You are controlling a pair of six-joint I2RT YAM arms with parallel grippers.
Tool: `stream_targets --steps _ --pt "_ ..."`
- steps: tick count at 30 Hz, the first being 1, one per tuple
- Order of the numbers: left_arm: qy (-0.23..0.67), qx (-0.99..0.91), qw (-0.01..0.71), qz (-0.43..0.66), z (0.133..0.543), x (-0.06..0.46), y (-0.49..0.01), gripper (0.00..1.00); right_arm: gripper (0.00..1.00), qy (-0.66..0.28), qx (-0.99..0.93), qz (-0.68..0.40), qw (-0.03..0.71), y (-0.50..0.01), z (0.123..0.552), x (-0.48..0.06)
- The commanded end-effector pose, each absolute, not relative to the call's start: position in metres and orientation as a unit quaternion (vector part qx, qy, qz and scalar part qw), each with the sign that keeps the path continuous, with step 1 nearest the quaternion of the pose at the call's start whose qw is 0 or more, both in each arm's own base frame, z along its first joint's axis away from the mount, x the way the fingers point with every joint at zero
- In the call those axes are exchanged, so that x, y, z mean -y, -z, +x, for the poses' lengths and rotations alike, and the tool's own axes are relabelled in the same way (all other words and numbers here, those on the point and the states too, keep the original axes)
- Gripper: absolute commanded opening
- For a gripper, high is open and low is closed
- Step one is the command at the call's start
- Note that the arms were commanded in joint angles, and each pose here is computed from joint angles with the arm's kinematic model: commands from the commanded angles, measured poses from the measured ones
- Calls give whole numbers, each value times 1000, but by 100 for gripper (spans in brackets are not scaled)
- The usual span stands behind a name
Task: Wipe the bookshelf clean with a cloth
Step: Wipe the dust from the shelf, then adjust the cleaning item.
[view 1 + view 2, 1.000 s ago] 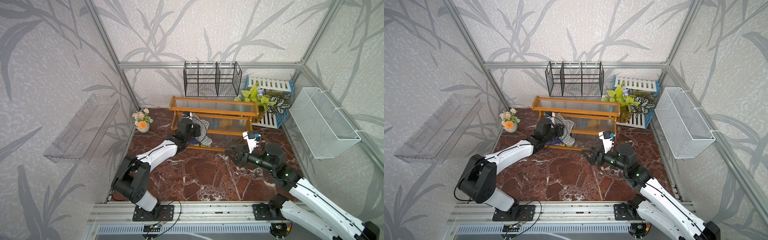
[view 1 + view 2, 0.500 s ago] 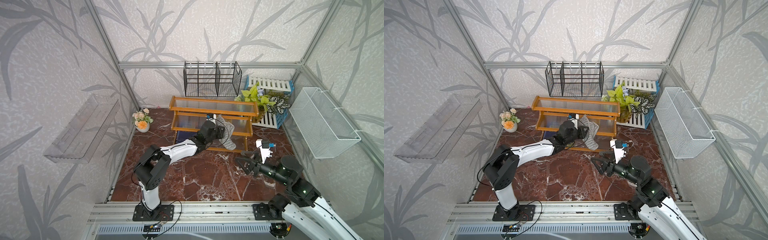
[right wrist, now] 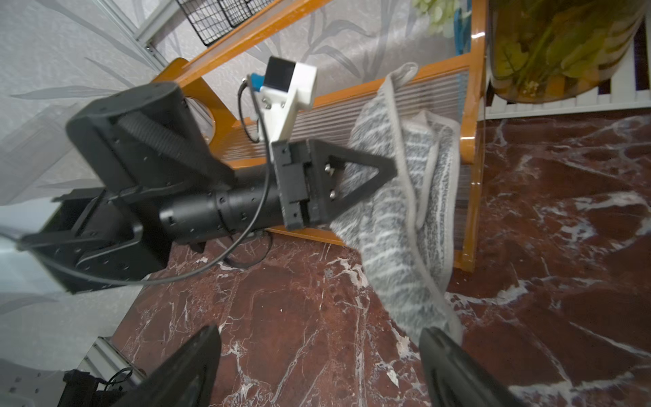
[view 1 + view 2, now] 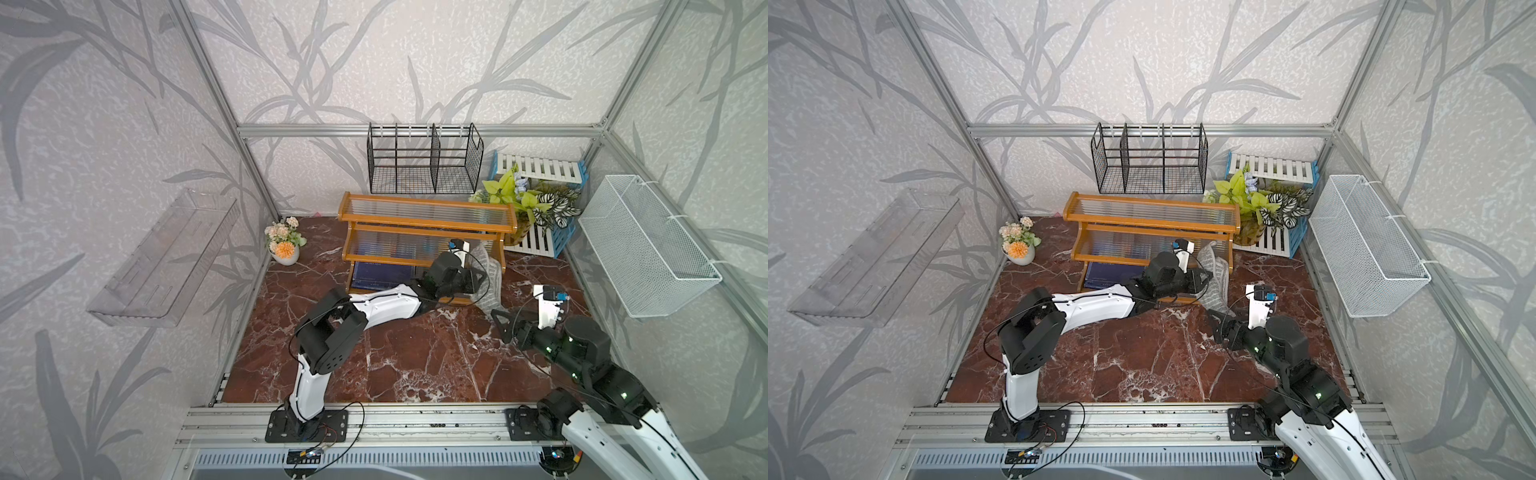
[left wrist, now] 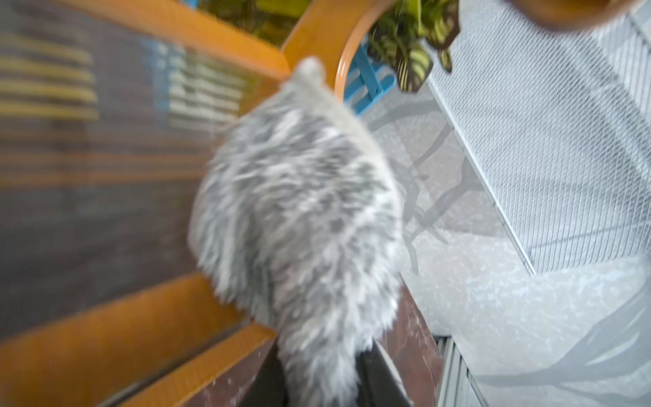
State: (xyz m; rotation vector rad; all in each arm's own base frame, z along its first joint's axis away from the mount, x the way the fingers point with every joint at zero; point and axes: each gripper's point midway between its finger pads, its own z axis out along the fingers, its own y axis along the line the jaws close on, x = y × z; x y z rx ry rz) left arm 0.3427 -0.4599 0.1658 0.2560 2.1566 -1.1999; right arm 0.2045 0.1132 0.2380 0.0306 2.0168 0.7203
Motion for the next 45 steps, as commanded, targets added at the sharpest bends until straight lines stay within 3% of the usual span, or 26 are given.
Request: stream_targets --steps 1,12,17,28,36,39,42,45 --pt "473 -822 299 106 320 443 -177 27 92 -345 -810 9 475 -259 205 -119" --pt "575 -741 311 153 278 412 -244 27 90 -506 -761 -73 398 -282 205 -163" --pt "602 -716 323 141 279 394 -269 27 90 -556 -739 -104 367 -291 200 -177" --pt "680 -652 304 143 256 379 -321 28 89 -554 -736 -128 367 -289 217 -183" --pt "691 -646 290 141 244 377 -320 30 87 -568 -716 -171 367 -306 226 -202" --pt "688 -653 283 142 244 381 -314 31 82 -581 -707 -190 356 -310 226 -218" --pt "675 -668 285 133 250 382 -304 32 71 -594 -699 -210 339 -312 221 -232" --pt "667 -674 289 133 253 382 -301 33 51 -596 -700 -212 330 -308 220 -235"
